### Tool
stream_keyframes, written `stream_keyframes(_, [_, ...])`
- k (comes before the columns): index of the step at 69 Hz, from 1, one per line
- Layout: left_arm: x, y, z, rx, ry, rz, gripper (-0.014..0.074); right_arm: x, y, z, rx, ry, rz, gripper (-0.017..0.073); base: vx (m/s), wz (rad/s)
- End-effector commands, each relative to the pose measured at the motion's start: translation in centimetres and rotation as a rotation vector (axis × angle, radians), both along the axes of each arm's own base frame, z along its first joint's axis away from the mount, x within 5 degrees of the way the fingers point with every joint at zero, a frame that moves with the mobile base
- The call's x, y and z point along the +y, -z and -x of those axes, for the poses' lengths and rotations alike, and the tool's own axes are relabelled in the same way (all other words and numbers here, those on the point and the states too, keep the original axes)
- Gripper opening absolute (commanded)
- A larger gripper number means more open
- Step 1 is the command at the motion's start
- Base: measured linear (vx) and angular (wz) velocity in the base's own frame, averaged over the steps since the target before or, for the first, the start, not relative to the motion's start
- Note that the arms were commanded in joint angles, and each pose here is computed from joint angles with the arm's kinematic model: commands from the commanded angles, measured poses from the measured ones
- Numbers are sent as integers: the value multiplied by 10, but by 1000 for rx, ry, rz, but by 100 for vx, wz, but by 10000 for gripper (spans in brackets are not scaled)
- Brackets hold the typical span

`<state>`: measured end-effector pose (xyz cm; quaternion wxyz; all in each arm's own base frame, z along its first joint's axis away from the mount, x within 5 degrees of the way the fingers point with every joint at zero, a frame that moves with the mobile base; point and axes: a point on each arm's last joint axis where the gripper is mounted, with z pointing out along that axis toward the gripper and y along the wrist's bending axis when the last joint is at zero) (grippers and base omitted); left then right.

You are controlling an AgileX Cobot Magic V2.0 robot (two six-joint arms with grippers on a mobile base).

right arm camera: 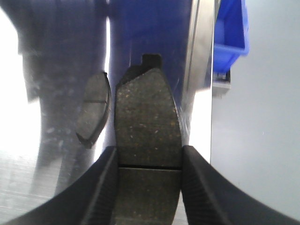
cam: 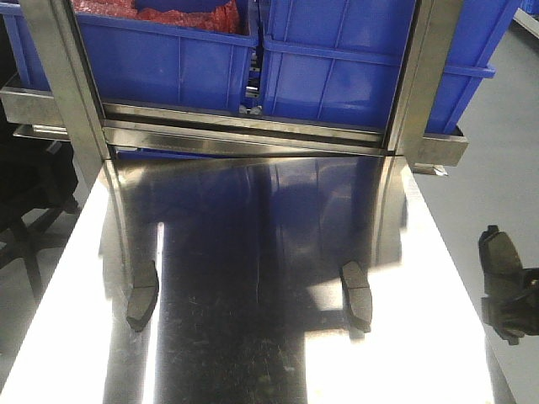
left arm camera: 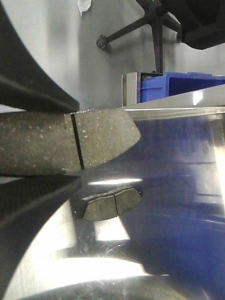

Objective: Move and align brake pads A on conveyor
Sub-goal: 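Lift the grasped brake pad with the right gripper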

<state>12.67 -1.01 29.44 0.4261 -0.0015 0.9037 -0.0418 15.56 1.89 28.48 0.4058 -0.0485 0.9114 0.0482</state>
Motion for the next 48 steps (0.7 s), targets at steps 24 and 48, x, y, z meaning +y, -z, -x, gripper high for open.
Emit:
stream_keyframes(24, [-1, -15, -4, -112, -1, 11, 56, -1, -28, 12, -183, 5, -18, 60, 0, 0])
stream_keyframes(48, [-1, -15, -4, -112, -1, 11, 56, -1, -28, 12, -184, 5, -18, 60, 0, 0])
